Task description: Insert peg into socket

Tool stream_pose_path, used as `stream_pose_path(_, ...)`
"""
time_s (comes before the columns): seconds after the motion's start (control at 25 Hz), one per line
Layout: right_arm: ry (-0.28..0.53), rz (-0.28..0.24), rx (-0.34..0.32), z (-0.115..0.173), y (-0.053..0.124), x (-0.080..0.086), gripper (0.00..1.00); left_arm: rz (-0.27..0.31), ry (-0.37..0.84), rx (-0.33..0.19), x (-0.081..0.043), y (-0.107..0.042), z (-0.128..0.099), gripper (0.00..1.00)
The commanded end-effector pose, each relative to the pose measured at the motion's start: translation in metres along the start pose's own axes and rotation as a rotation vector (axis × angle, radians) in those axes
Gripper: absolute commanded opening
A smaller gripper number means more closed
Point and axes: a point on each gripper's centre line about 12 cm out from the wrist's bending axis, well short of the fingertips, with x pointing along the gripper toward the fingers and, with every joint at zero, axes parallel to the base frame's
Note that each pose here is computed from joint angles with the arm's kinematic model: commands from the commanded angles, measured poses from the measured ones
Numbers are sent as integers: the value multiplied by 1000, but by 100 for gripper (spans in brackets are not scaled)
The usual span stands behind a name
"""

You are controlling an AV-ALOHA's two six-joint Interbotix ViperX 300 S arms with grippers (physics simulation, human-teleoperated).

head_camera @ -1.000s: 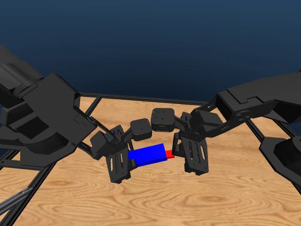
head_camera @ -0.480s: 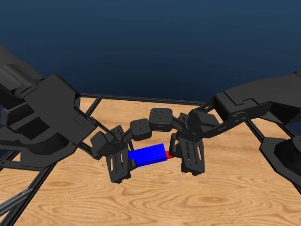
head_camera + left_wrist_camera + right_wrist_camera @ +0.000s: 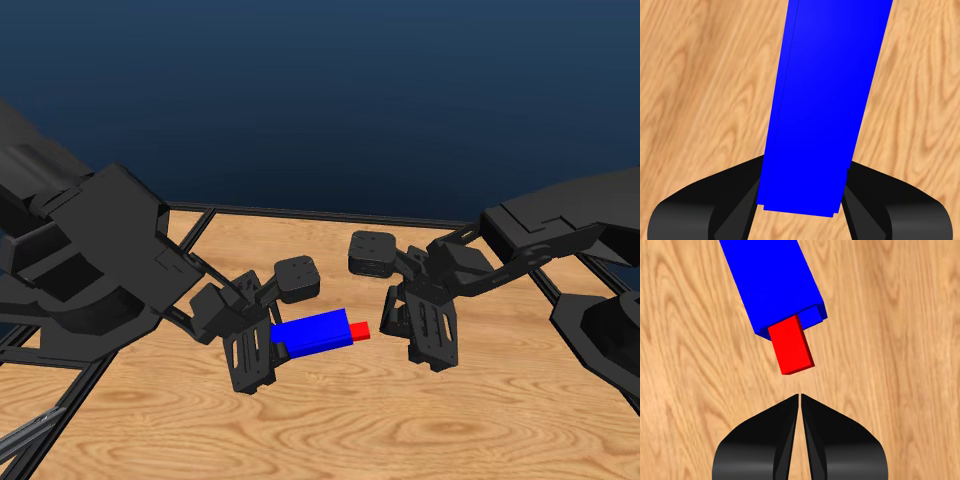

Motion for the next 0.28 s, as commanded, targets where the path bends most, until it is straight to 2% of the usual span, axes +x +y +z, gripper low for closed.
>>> stream_pose_path(0.04, -89, 30, 51, -2, -2, -17, 0, -37, -35, 1, -9, -8, 8, 0)
stream_pose_path(0.16, -96, 29, 58, -4, -2, -17, 0, -27, -24, 0, -7, -4, 4, 0)
stream_pose_path(0.2, -96, 27, 61, -4, -3, -16, 0, -37, -36, -8, -10, -6, 9, 0)
stream_pose_path(0.24, -104, 30, 61, -4, -2, -18, 0, -22, -21, 0, -6, -3, 4, 0)
stream_pose_path(0.28, -176, 101, 95, -3, 6, -15, 0, -42, -38, 8, -9, -6, 6, 0)
